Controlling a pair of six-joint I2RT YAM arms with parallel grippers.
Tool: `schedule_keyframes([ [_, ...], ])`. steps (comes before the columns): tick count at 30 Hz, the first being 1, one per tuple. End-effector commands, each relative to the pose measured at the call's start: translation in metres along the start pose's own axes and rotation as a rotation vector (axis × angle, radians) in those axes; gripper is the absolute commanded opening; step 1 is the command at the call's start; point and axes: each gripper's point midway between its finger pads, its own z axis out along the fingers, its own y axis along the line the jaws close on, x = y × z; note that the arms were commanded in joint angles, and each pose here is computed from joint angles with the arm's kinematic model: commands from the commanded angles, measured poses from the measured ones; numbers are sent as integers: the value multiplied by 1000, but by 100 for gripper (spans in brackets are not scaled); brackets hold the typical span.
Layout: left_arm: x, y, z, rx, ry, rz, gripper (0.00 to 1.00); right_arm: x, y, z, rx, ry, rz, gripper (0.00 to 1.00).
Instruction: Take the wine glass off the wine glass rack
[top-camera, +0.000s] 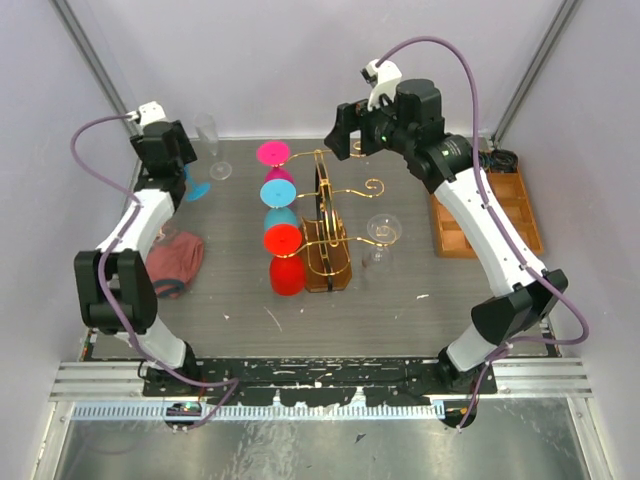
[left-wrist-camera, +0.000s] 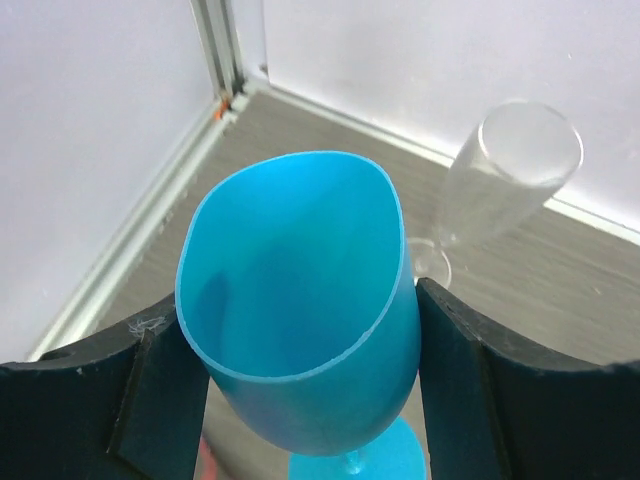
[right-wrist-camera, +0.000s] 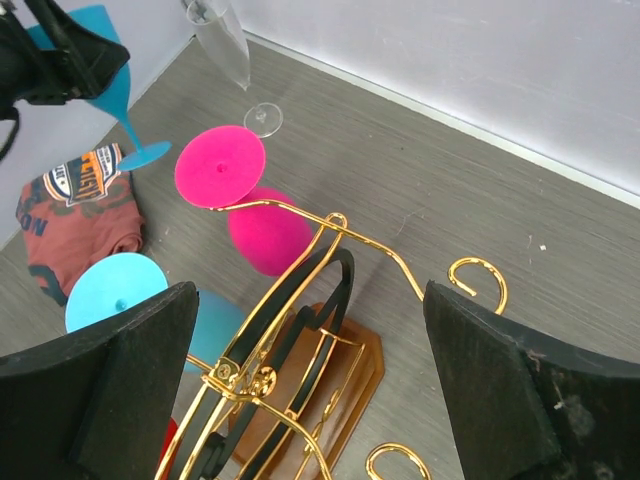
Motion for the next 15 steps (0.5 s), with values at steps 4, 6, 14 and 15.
schedule_keyframes([
  [4,-23,0,36,-228,-301,104,72,-19,-10,7,18,-70,11,100],
  [6,-13,4,44,-287,-315,130,72,-17,-13,10,24,-68,12,100],
  [14,20,3,51,-366,-398,158,76,-7,-22,23,38,-54,28,100],
  [15,23,2,51,-362,-400,153,76,-6,-22,24,36,-51,28,100],
])
